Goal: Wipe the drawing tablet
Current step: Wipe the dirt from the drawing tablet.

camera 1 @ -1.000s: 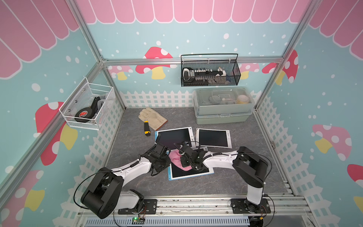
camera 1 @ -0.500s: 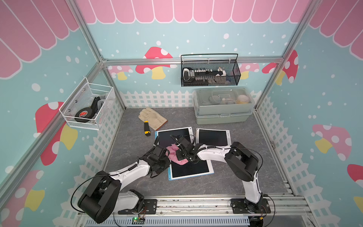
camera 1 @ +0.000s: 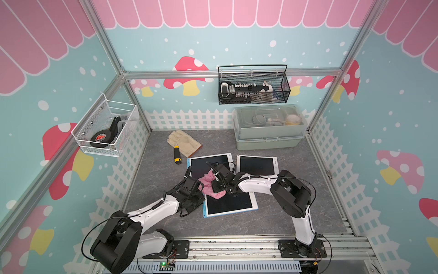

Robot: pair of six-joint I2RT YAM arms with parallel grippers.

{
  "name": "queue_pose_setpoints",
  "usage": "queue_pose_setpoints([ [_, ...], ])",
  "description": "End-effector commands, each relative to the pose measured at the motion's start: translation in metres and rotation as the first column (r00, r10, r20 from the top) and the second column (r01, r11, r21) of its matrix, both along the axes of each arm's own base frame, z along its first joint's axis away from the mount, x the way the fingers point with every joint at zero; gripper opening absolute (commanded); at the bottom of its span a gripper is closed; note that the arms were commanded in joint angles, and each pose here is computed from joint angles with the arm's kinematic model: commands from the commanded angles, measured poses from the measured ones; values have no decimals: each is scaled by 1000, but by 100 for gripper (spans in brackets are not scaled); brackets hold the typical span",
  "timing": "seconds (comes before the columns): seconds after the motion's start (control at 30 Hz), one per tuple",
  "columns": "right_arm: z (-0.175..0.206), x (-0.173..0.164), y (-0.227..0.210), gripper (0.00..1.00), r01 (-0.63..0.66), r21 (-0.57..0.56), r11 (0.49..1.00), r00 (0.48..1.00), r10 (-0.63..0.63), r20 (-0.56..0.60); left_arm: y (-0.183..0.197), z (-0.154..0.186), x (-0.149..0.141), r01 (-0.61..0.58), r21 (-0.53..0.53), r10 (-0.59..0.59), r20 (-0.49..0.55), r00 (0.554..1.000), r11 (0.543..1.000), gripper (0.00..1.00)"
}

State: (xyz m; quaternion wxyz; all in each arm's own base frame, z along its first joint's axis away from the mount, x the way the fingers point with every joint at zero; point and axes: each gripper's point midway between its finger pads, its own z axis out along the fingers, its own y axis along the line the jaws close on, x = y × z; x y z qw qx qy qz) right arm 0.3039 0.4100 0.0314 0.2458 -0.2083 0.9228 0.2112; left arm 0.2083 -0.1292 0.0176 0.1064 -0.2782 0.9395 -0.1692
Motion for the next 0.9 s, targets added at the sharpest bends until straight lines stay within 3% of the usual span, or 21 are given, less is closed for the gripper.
queue_pose_setpoints([
  [0.0,-18,-27,13,0,-63,-35,997,997,61,-45,35,-13,-58,-38,120,61,-192,979,992,13],
  [0.23,-13,-12,-39,0,79,-185,980,996,-70,54,41,-6,-70,-66,113,88,-204,975,991,23],
  [0.6,42,-25,-65,0,83,-79,993,982,-69,175,21,35,8,-67,-20,64,-100,993,998,33],
  [0.73,54,-30,-103,0,176,-131,976,967,-146,210,1,43,27,-33,-61,28,-73,997,998,34],
  [0.87,36,-47,-153,0,255,-226,940,957,-212,198,-26,50,38,38,-69,-42,-54,998,997,35],
])
